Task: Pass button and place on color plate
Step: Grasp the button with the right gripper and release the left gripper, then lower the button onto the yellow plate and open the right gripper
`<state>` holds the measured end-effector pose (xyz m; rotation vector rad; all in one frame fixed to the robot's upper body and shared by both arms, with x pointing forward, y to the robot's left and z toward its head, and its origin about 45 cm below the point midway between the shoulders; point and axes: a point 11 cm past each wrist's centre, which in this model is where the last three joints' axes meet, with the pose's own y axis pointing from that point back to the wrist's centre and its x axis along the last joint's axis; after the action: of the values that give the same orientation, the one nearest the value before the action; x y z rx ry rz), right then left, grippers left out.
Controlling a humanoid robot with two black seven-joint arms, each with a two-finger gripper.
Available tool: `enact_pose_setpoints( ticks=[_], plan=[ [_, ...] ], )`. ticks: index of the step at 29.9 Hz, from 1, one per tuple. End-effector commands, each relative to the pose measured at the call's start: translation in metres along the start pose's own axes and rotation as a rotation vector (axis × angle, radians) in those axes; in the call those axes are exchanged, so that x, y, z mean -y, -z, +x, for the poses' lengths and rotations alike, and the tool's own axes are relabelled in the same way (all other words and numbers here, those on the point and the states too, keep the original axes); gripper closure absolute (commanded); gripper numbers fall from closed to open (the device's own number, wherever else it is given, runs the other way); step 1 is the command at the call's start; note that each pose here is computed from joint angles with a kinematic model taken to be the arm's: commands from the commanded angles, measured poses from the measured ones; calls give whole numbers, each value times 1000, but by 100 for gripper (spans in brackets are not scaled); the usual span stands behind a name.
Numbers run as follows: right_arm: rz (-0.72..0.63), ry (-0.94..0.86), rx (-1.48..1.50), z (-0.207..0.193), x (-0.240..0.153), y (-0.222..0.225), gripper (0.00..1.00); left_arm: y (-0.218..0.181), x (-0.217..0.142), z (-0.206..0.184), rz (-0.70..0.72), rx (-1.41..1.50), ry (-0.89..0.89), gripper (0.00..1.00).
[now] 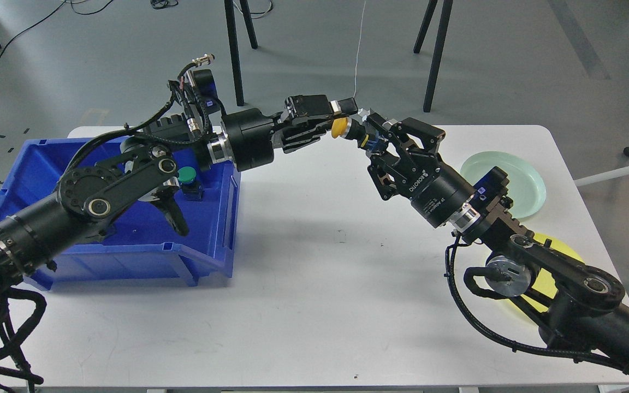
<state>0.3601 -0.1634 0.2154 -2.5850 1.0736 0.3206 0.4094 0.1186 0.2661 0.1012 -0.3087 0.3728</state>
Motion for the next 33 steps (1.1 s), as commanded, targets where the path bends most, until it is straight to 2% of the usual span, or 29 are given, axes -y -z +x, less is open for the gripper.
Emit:
enact_pose_setpoints(
  ticks=[1, 8, 15, 22, 26, 33],
  plan=[
    [-2, -3, 1, 0, -1, -1, 100, 0, 0, 0, 1, 0, -1, 46],
    [-3, -1, 6, -1, -2, -2, 100, 1, 0, 0, 2, -1, -1, 38],
    [5, -16, 3, 4, -6, 2, 100, -2, 0, 2, -14, -14, -14, 20],
    [43, -61, 15, 12, -27, 13, 100, -4, -1, 5, -28, -34, -29, 18],
    [70, -122, -11, 28, -57, 32, 100, -1, -2, 7, -21, -37, -38, 18],
    [54, -391, -157, 84, -154, 73, 100, -1, -2, 7, -22, -37, -39, 18]
  ],
)
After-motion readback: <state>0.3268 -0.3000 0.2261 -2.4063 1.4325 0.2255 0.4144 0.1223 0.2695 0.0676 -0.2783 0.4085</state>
